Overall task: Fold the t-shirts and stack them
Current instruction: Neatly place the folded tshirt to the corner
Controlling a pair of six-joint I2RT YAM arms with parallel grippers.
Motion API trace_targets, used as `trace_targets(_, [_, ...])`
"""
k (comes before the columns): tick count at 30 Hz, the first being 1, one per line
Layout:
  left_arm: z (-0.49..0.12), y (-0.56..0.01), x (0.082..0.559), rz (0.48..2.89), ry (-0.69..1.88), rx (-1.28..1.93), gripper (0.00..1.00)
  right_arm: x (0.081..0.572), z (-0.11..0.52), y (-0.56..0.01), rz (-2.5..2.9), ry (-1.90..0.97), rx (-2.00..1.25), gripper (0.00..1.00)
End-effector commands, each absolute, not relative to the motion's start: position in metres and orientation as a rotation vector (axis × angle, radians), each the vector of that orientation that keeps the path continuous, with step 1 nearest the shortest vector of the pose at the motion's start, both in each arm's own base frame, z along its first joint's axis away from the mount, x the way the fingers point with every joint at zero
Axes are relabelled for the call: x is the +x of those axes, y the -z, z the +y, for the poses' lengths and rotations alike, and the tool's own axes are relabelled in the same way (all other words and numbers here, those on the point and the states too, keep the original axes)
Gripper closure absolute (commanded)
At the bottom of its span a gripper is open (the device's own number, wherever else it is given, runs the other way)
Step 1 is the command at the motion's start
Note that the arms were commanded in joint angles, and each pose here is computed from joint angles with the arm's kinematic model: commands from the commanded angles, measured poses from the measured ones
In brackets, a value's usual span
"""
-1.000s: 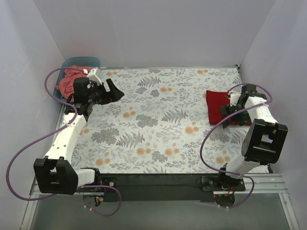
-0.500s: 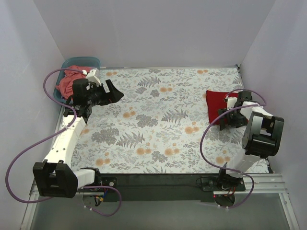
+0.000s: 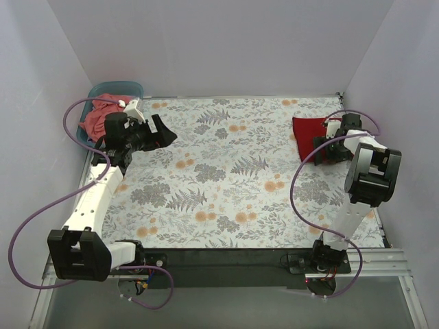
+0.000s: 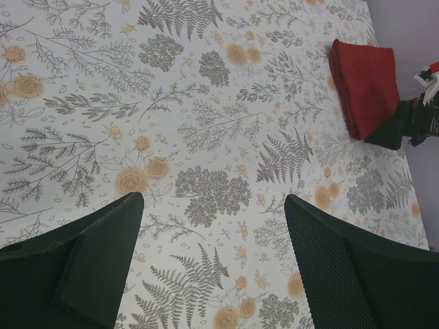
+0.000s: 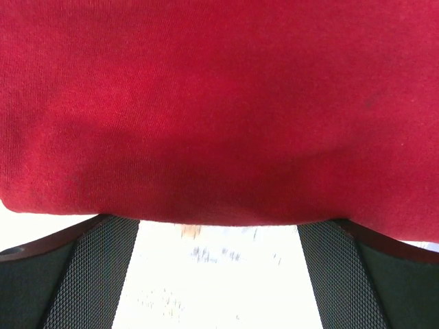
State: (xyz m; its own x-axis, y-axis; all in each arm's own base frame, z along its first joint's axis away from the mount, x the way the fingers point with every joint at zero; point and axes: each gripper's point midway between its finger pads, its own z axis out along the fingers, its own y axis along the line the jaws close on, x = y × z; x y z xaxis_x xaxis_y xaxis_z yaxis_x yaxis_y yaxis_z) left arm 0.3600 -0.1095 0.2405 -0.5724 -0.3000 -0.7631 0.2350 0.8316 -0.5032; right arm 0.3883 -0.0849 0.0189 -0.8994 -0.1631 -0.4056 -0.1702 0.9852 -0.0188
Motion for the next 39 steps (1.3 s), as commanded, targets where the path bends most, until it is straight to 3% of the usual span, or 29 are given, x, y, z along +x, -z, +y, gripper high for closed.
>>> trace_targets(1, [-0.104, -0.240, 0.363, 2.056, 0.675, -0.040, 0.17, 0.415, -0.090, -0.007, 2.679, -0.010, -0.197, 0.02])
trace_targets(19, [-0.100, -0.227, 0.369, 2.106, 0.639, -0.030, 0.16, 0.508, -0.091, -0.007, 2.585, -0.015, -0.044, 0.02])
trace_targets(29, [-0.101, -0.218, 0.371, 2.133, 0.638, -0.019, 0.14, 0.532, -0.096, -0.010, 2.550, 0.009, -0.063, 0.02])
trace_targets(34, [-0.103, -0.215, 0.378, 2.207, 0.639, 0.027, 0.12, 0.524, -0.091, -0.050, 2.528, -0.002, -0.111, 0.01])
trace_targets(39, [-0.108, -0.211, 0.386, 2.284, 0.682, 0.081, 0.10, 0.498, -0.086, -0.125, 2.434, 0.035, -0.211, 0.02])
